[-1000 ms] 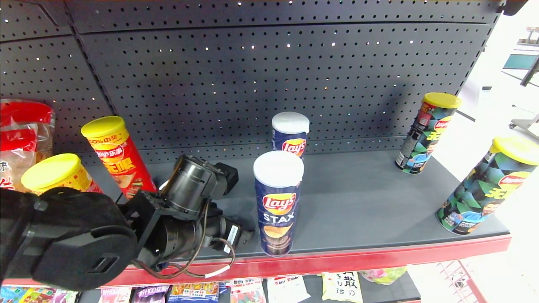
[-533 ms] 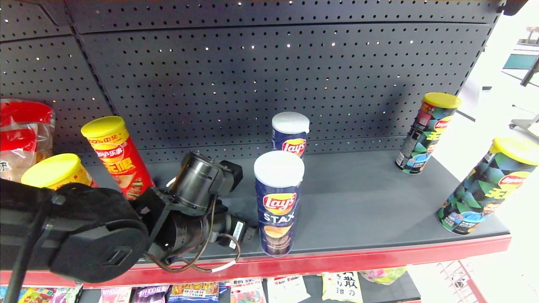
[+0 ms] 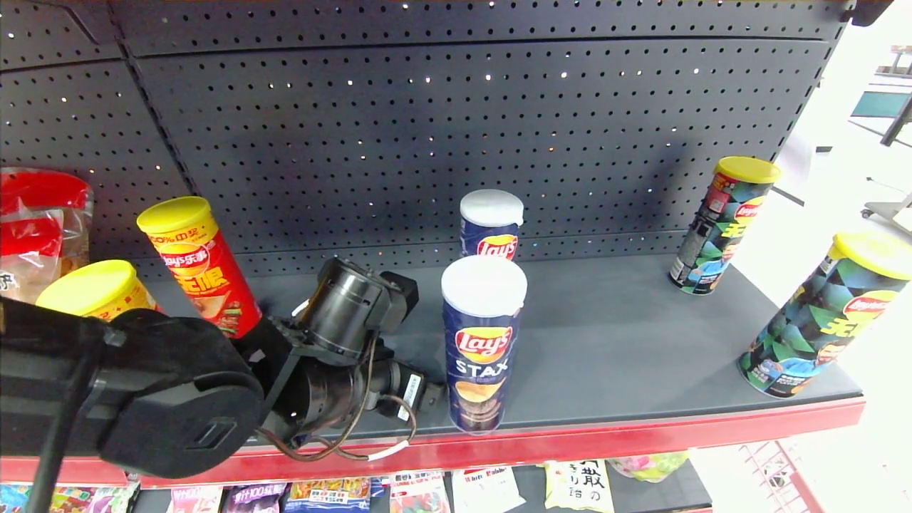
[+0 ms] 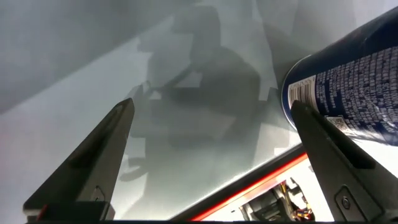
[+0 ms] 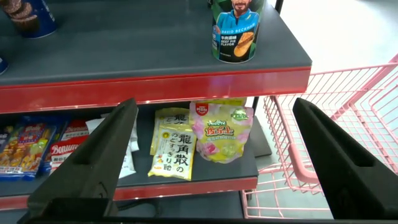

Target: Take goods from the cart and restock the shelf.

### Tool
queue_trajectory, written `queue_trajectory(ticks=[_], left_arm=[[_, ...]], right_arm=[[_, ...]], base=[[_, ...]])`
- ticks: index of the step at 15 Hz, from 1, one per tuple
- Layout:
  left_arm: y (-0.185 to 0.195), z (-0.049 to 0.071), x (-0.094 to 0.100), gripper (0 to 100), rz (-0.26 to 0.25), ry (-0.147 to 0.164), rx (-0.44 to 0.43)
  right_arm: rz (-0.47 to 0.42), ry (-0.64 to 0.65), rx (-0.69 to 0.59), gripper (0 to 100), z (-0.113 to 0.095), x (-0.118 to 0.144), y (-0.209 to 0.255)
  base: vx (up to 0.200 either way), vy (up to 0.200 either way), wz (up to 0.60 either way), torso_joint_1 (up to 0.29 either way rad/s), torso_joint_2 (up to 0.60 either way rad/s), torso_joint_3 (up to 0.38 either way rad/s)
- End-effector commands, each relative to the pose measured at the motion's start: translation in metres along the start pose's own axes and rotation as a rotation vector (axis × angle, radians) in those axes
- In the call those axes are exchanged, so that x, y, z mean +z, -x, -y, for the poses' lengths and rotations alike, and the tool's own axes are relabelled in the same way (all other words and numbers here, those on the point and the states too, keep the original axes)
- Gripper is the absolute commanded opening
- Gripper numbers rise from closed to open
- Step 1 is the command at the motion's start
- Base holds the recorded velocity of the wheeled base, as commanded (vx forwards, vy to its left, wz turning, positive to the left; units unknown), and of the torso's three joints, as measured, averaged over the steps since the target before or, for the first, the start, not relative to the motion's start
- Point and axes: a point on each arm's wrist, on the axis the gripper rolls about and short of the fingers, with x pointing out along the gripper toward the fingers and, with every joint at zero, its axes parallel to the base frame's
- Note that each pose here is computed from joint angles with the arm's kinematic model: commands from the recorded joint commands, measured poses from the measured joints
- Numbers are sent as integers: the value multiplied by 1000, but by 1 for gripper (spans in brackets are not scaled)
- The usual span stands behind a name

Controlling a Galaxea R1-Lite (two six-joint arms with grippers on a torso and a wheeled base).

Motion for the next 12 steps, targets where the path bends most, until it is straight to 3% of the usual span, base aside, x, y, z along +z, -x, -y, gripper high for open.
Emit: queue_trajectory(ticks=[1, 12], left_arm=[[-1, 1, 1, 100, 1, 0, -1], [-5, 6, 5, 100, 7, -5, -8]], right_arm=[[-1, 0, 0, 100, 0, 0, 0], [-3, 0, 0, 100, 0, 0, 0]], base=[[0, 0, 0, 0, 0, 0], [0, 0, 0, 0, 0, 0]])
